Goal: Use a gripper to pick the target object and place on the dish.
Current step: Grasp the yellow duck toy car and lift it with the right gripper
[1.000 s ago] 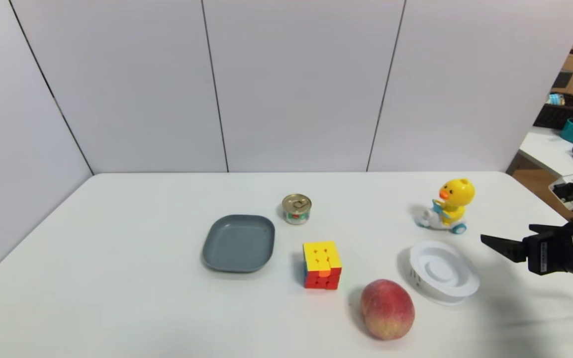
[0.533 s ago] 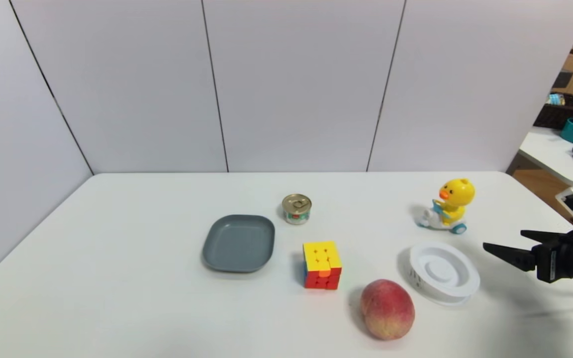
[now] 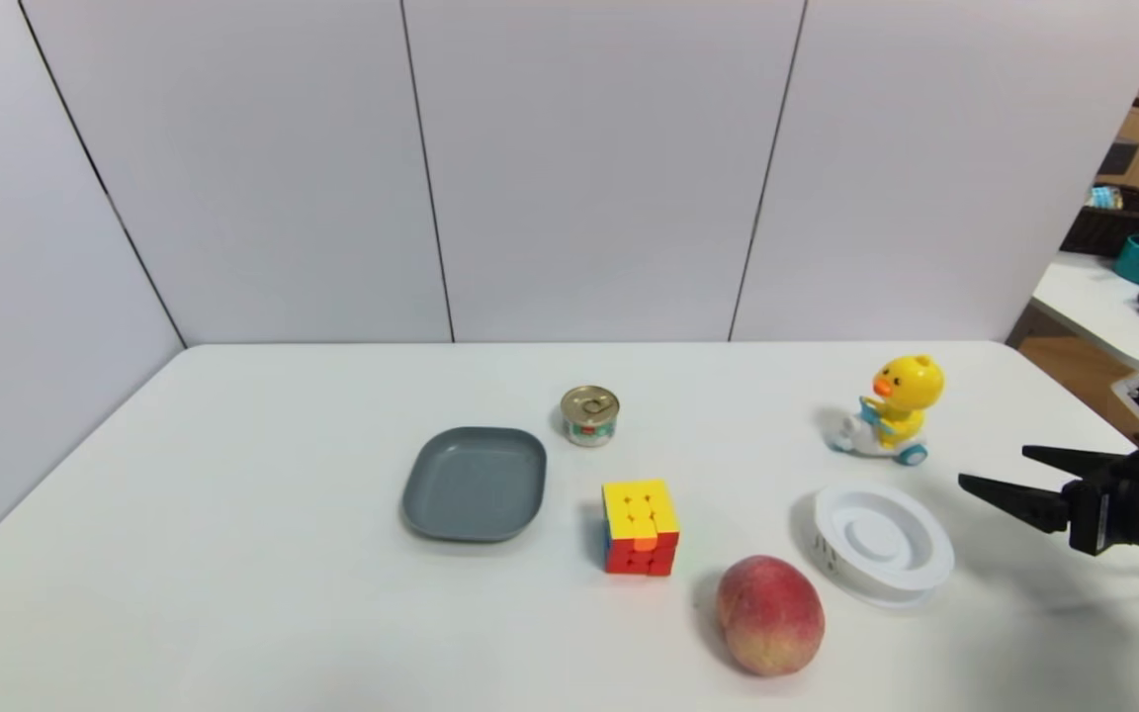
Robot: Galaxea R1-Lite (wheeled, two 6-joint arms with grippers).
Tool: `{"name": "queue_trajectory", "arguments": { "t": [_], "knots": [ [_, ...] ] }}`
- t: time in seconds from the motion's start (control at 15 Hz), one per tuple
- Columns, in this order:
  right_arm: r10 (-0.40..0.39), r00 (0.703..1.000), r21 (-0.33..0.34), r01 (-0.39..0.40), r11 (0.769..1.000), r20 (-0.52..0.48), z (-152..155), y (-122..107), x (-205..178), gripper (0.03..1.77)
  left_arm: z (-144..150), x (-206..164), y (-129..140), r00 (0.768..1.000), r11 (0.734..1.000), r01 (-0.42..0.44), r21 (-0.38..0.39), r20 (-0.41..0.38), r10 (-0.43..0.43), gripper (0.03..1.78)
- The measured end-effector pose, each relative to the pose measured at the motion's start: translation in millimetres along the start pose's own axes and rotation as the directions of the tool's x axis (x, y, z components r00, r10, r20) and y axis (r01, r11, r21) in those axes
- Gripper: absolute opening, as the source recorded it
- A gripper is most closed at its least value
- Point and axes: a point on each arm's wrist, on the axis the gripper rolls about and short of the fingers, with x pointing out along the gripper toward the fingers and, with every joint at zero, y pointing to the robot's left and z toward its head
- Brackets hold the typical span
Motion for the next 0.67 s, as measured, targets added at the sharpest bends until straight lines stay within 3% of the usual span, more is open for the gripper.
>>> {"name": "queue_trajectory", "arguments": {
  "t": [0.4, 0.67],
  "knots": [
    [0.021, 0.997, -0.094, -0.013, 0.996, 0.08, 13, -9, 25, 1.71, 0, 0, 0, 1.0, 1.0, 0.001, 0.0, 0.0, -0.001, 1.69],
    [0.062, 0.995, -0.114, -0.053, 0.992, 0.083, 13, -6, 43, 1.71, 0, 0, 0, 1.0, 1.0, 0.0, 0.0, 0.0, 0.0, 1.69]
  ]
}}
